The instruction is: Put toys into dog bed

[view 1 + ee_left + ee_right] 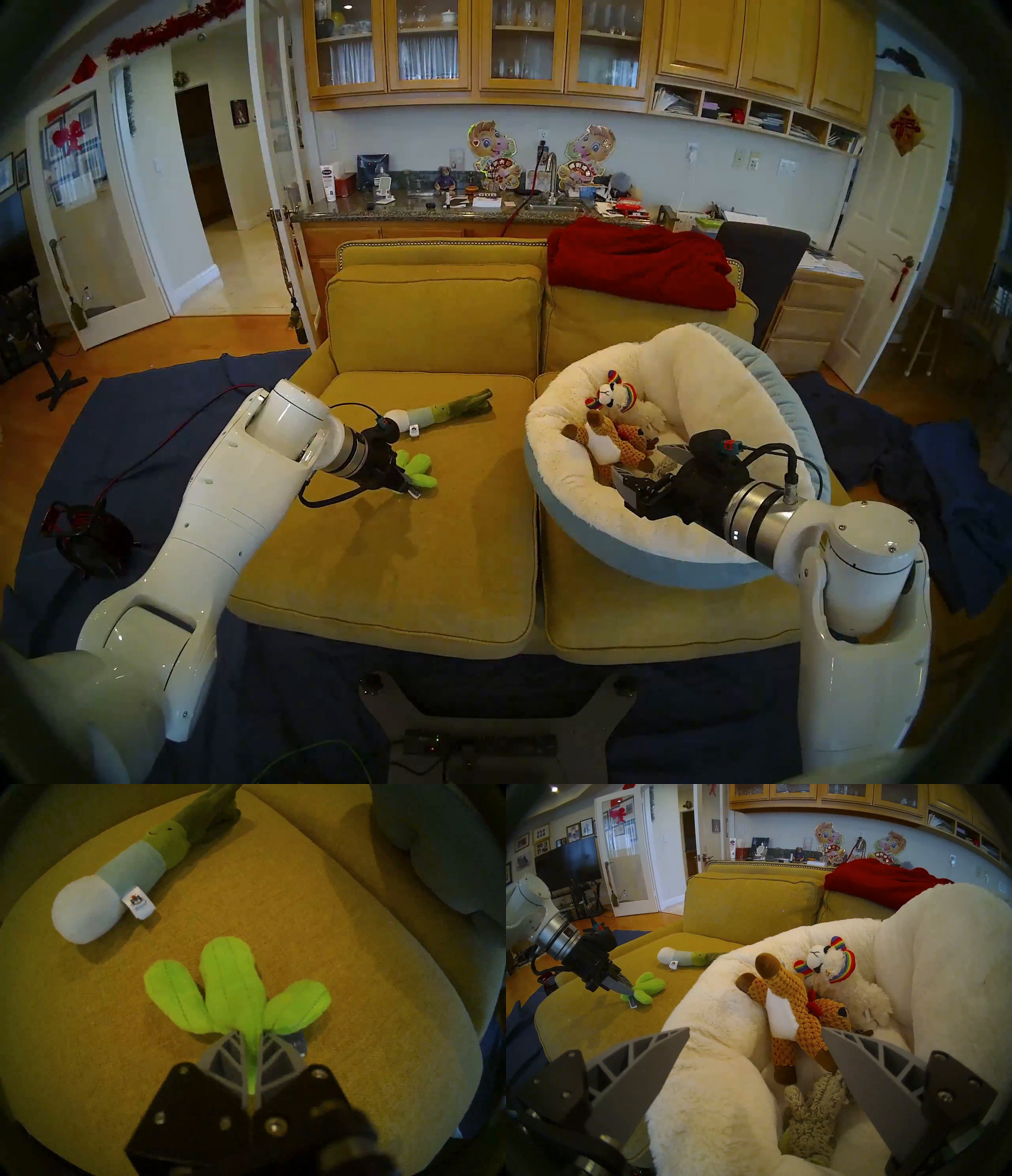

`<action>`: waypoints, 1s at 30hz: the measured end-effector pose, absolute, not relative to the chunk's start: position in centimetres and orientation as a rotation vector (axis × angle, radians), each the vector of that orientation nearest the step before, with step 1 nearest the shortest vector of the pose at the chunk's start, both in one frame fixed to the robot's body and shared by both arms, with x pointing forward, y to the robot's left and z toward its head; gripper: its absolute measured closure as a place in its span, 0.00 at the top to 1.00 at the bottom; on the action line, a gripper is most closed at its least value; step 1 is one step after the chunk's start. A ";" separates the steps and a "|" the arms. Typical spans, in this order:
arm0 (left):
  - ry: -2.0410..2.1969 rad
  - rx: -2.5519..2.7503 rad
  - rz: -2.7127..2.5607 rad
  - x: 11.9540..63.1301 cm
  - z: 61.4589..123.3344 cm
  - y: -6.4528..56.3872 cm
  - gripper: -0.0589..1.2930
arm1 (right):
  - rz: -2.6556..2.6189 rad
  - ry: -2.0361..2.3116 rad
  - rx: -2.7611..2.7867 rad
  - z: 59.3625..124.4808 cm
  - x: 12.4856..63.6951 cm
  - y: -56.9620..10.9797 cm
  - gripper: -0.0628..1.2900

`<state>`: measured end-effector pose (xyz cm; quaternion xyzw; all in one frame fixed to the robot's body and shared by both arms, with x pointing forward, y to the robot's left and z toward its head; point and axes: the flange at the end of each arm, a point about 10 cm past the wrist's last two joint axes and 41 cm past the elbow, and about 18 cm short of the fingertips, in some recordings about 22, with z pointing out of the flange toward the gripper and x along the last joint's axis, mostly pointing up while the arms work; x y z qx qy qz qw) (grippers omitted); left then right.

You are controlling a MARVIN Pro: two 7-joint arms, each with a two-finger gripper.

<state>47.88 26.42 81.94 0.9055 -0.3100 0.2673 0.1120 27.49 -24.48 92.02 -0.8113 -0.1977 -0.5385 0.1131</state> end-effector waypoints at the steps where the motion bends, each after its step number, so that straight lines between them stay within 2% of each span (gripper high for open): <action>1: -0.914 2.653 0.793 47.9 82.1 26.3 0.03 | -1.580 -0.580 -2.380 92.0 27.5 -24.5 0.98; 8: -0.960 2.579 0.896 48.0 85.0 25.2 0.03 | -1.579 -0.579 -2.381 92.0 27.5 -24.5 0.98; 19: -1.083 2.422 1.152 49.0 92.7 22.8 0.03 | -1.577 -0.578 -2.381 91.9 27.5 -24.5 0.98; 30: -1.264 2.228 1.308 48.2 97.6 15.4 0.03 | -1.576 -0.578 -2.381 91.9 27.5 -24.5 0.98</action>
